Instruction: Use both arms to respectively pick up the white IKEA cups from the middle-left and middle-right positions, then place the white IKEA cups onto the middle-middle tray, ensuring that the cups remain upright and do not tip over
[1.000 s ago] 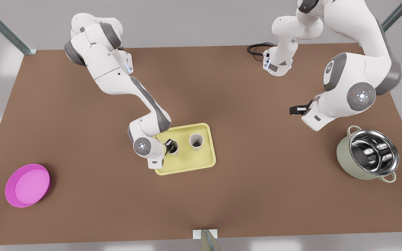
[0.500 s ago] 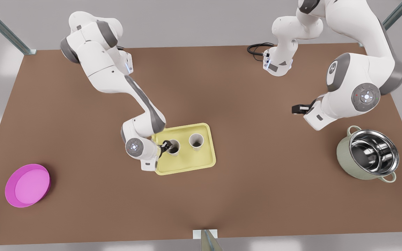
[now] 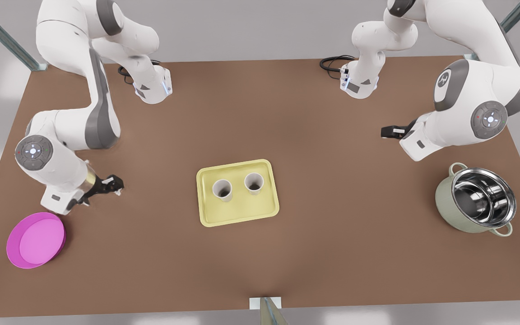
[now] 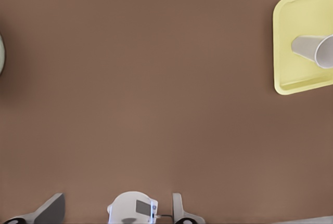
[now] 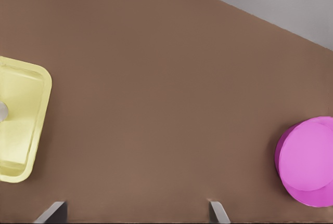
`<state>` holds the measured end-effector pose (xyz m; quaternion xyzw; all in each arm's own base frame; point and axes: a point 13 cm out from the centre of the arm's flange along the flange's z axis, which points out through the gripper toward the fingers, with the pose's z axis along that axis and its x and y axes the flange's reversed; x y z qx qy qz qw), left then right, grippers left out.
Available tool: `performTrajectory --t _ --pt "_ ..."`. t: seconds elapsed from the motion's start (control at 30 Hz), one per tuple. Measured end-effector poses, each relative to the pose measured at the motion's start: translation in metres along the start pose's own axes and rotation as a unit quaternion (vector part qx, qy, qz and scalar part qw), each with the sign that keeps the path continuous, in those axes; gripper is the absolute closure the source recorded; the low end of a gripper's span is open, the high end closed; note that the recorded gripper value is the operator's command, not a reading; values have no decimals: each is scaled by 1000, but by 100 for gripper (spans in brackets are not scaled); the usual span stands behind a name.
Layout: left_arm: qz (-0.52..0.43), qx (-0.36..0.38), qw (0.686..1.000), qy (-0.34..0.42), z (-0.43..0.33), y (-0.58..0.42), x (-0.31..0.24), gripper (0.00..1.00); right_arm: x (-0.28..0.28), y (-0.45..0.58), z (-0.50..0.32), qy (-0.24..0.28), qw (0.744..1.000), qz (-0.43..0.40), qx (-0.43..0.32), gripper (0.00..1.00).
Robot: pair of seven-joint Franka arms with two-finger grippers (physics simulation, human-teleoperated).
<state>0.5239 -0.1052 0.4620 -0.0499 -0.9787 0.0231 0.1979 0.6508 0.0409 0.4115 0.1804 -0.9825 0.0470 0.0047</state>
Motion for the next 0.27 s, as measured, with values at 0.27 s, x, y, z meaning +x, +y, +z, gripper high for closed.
performTrajectory --t 0.27 --pt "-3 0 1000 -3 -7 4 3 0 89 -29 -39 25 998 56 11 0"
